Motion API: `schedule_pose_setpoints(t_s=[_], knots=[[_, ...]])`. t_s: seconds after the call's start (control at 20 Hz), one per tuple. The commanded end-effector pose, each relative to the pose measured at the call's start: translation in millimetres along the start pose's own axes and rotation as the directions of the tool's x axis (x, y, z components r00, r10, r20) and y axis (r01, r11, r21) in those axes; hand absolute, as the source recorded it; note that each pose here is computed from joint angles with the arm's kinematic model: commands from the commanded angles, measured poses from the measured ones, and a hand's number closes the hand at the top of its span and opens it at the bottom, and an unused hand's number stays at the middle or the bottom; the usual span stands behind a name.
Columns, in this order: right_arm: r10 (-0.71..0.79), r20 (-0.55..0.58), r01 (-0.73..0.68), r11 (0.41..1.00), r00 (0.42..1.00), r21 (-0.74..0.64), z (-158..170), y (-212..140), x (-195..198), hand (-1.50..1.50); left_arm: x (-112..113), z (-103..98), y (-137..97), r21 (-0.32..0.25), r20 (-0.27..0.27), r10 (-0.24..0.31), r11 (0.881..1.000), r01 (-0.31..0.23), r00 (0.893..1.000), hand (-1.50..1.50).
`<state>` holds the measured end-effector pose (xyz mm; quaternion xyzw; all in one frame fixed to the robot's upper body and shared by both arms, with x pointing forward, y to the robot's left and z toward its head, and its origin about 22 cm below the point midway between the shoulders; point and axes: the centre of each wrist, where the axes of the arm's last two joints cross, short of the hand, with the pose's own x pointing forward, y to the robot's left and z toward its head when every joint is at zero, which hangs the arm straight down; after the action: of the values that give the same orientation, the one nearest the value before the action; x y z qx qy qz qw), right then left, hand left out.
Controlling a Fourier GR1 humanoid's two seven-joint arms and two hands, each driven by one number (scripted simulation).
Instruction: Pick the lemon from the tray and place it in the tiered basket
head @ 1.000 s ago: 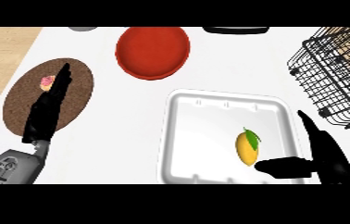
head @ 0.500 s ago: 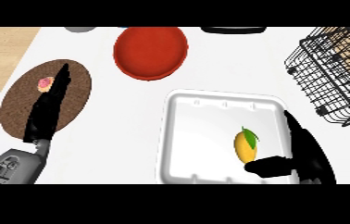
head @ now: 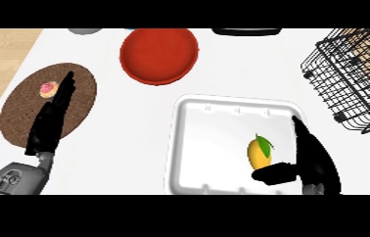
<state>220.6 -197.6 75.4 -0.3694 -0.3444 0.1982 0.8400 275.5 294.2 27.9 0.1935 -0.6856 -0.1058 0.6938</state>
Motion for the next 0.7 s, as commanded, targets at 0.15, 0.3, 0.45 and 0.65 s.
schedule_pose_setpoints(t_s=[0.15, 0.3, 0.45, 0.65], knots=[[0.026, -0.234, -0.018, 0.999, 0.972, 0.036, 5, 21, 11, -1.5, 4, -11, 8, 0.013, 0.001, 0.002, 1.0, -0.002, 1.0, 0.0], [0.008, -0.245, 0.002, 0.999, 0.969, 0.039, 6, 24, 3, -1.5, -3, 2, 8, 0.011, -0.003, 0.005, 1.0, -0.005, 1.0, 0.0], [0.012, -0.247, -0.001, 0.999, 0.969, 0.044, -1, 20, 18, -1.5, 7, 1, 7, -0.015, -0.008, 0.003, 1.0, -0.004, 1.0, 0.0], [0.021, -0.229, -0.004, 0.997, 0.973, 0.072, -15, 20, 12, -1.5, -1, -3, 1, 0.006, 0.001, 0.005, 1.0, -0.005, 1.0, 0.0]])
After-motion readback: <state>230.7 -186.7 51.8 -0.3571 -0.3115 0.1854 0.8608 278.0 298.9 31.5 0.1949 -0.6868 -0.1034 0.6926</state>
